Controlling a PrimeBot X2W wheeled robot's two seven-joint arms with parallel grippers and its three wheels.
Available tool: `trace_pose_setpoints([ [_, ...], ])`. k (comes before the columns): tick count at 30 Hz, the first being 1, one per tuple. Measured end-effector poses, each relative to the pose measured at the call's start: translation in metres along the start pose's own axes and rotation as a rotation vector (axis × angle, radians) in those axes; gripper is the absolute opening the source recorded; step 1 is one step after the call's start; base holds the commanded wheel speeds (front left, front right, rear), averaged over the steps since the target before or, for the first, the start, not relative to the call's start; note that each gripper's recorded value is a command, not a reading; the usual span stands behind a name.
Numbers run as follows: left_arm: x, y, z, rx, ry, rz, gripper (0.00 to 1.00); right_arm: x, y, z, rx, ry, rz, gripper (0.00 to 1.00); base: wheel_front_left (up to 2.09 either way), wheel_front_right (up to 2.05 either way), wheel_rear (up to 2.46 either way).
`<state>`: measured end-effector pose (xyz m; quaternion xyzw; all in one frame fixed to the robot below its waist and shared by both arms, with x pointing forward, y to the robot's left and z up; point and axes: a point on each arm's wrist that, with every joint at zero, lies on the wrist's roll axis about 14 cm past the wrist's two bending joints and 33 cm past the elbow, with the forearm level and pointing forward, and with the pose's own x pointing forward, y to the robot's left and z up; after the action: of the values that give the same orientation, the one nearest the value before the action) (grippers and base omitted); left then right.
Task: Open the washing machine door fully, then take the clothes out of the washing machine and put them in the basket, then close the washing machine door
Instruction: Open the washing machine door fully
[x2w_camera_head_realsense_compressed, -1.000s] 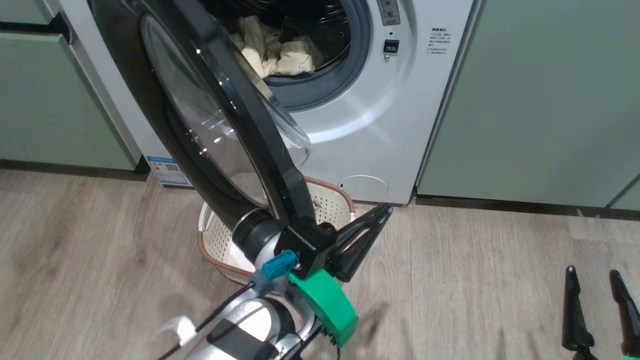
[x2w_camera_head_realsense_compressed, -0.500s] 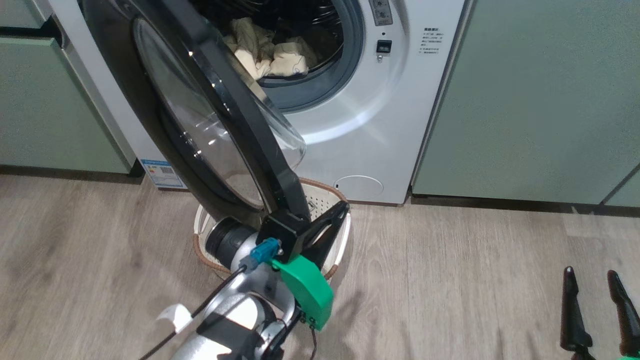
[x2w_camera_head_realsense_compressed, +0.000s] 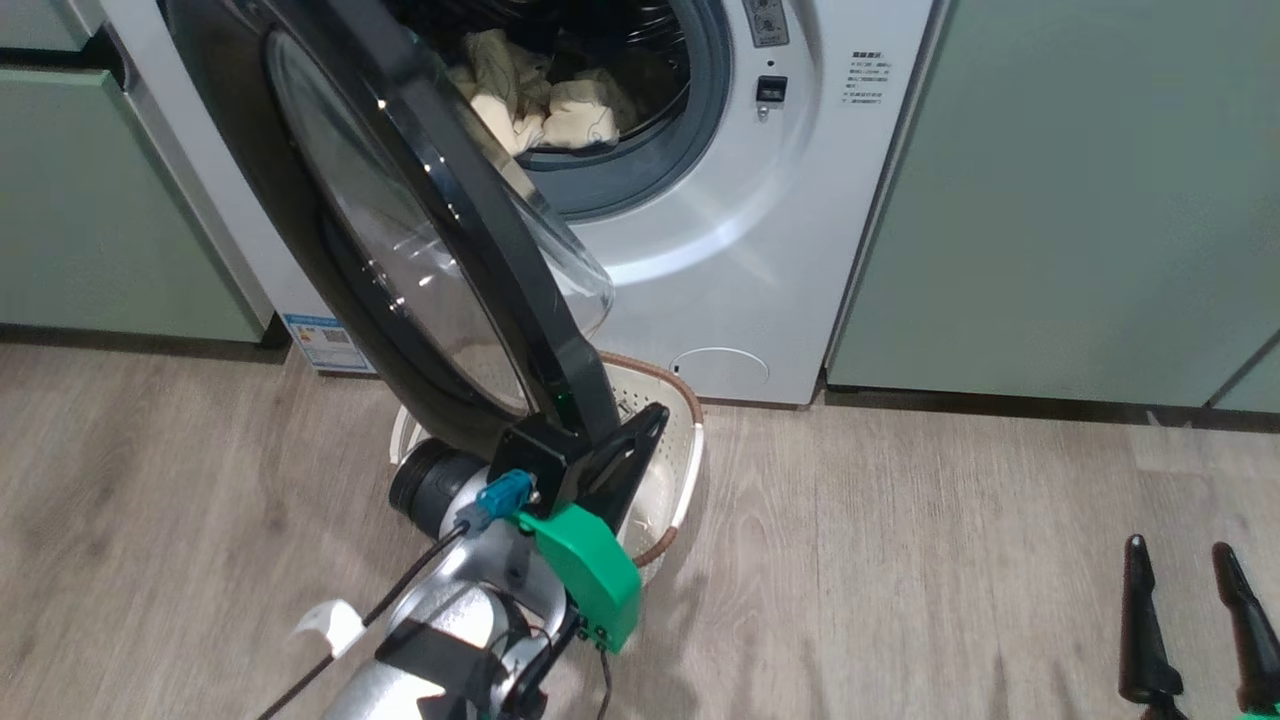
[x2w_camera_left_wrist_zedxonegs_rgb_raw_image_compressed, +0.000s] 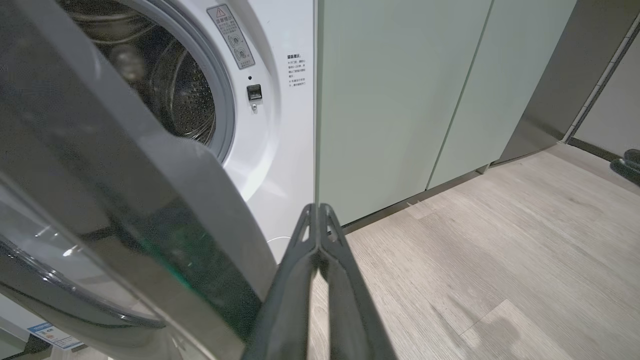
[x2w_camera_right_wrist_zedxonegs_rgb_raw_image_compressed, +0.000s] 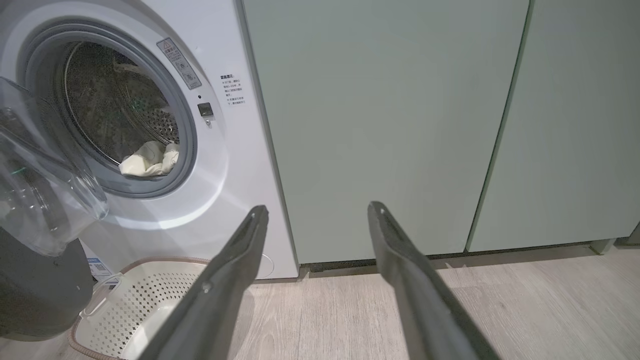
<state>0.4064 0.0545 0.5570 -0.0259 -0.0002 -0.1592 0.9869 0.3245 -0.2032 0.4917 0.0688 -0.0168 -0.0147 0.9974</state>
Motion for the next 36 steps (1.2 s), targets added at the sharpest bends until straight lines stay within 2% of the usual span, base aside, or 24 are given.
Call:
trace_pose_setpoints([
  [23, -0.021, 0.022, -0.006, -0.034, -0.010, 0.100, 0.00, 0.008, 0.009, -0.004, 0.012, 0.011, 0.032, 1.00, 0.00, 0.00, 0.00],
  [36, -0.053, 0.049, 0.001, -0.023, -0.044, 0.200, 0.00, 0.025, 0.038, -0.008, 0.020, 0.021, 0.125, 1.00, 0.00, 0.00, 0.00],
])
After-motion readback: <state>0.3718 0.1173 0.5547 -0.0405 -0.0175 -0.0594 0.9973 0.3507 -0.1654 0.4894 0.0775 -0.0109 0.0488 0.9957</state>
